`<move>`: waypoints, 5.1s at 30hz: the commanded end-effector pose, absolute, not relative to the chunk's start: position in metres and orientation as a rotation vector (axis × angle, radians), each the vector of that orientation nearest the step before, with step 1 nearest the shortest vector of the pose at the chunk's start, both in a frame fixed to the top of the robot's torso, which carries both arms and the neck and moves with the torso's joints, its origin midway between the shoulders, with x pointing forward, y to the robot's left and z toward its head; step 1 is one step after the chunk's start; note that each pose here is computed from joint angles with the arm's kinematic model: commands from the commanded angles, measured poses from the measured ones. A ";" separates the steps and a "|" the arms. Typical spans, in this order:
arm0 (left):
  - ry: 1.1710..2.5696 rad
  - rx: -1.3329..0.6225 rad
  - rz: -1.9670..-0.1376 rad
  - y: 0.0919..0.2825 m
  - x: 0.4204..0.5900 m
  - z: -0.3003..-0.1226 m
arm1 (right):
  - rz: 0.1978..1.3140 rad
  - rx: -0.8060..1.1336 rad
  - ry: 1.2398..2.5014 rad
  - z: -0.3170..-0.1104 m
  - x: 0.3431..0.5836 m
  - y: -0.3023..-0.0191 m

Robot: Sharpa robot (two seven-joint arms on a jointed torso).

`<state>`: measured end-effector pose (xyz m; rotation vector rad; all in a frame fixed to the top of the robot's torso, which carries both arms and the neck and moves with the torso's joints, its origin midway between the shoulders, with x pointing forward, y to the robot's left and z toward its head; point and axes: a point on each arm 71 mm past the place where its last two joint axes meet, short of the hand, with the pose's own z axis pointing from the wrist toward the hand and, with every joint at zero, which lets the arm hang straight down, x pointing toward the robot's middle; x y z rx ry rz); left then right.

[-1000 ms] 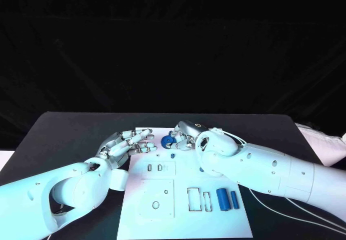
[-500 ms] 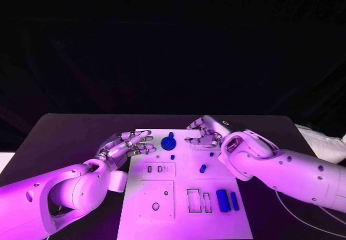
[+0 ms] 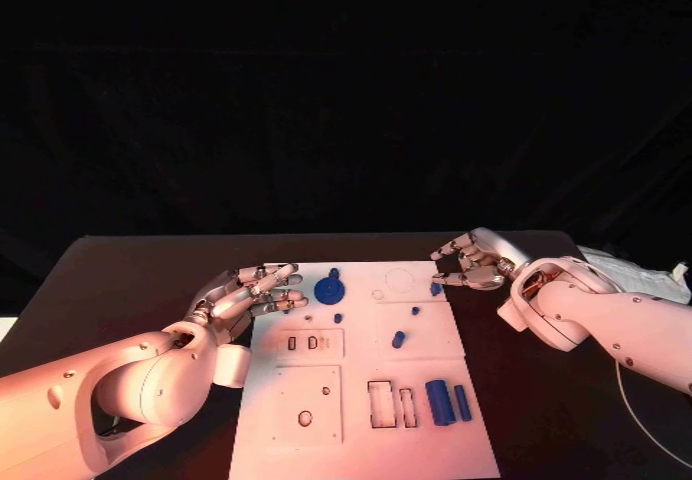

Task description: Assemble the parts on the task board

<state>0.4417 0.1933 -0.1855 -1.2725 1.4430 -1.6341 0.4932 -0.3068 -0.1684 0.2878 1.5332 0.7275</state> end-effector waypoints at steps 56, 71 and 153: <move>1.448 -1.269 -1.655 0.193 0.445 -0.187 | 0.729 0.240 1.650 -0.212 0.504 -0.311; 1.449 -1.270 -1.653 0.193 0.444 -0.187 | 0.705 0.224 1.643 -0.212 0.505 -0.308; 1.417 -1.294 -1.617 0.206 0.455 -0.192 | 0.742 -0.040 1.765 -0.234 0.436 -0.089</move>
